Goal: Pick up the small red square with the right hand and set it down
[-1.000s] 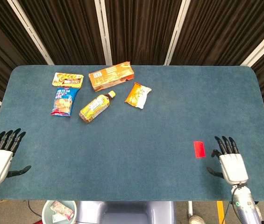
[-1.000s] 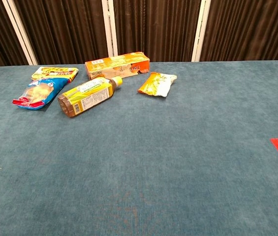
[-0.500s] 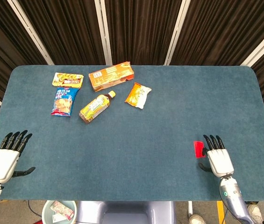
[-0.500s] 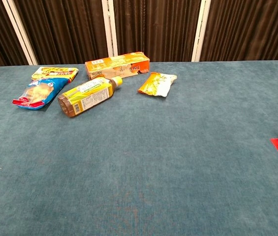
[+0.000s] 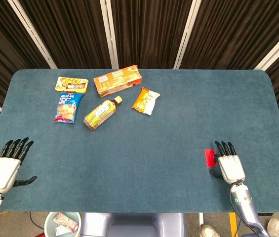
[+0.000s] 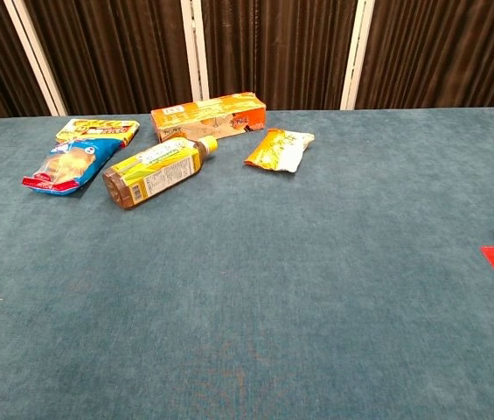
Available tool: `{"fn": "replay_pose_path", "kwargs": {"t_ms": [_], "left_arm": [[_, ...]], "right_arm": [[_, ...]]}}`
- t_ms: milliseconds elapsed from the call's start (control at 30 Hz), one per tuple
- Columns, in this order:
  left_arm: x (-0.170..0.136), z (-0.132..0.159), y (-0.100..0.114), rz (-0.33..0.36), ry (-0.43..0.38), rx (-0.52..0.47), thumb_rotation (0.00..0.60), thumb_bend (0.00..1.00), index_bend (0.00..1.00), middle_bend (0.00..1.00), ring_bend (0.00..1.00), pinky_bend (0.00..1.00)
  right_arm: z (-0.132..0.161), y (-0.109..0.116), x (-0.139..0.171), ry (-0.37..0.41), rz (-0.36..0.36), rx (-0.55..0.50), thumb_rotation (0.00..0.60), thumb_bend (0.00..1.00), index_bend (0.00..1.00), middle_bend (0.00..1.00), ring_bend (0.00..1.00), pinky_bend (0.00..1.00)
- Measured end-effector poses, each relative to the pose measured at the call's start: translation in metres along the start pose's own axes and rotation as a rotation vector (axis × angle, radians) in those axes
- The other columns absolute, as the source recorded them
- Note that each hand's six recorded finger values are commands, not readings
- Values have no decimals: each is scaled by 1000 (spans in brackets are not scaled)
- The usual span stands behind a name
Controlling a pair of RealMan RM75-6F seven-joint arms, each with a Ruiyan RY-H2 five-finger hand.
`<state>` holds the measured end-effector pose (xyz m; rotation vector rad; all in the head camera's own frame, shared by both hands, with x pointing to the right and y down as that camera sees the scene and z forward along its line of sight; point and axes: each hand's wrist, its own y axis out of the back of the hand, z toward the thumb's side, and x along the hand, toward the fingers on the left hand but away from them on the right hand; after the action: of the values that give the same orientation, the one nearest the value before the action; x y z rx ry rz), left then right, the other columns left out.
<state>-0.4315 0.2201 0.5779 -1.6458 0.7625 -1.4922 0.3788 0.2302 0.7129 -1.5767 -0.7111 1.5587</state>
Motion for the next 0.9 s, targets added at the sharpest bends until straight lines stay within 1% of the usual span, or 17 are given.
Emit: {"fn": "replay_pose_path", "kwargs": {"t_ms": [633, 900], "left_arm": [[4, -2, -3, -13, 9, 1, 503, 68, 0, 0, 0, 0], [5, -3, -3, -10, 14, 1, 501, 66, 0, 0, 0, 0]], "right_arm": [[3, -7, -8, 1, 20, 9, 600, 270, 531, 45, 0, 0], [5, -10, -13, 9, 33, 16, 600, 352, 545, 49, 0, 0]]}}
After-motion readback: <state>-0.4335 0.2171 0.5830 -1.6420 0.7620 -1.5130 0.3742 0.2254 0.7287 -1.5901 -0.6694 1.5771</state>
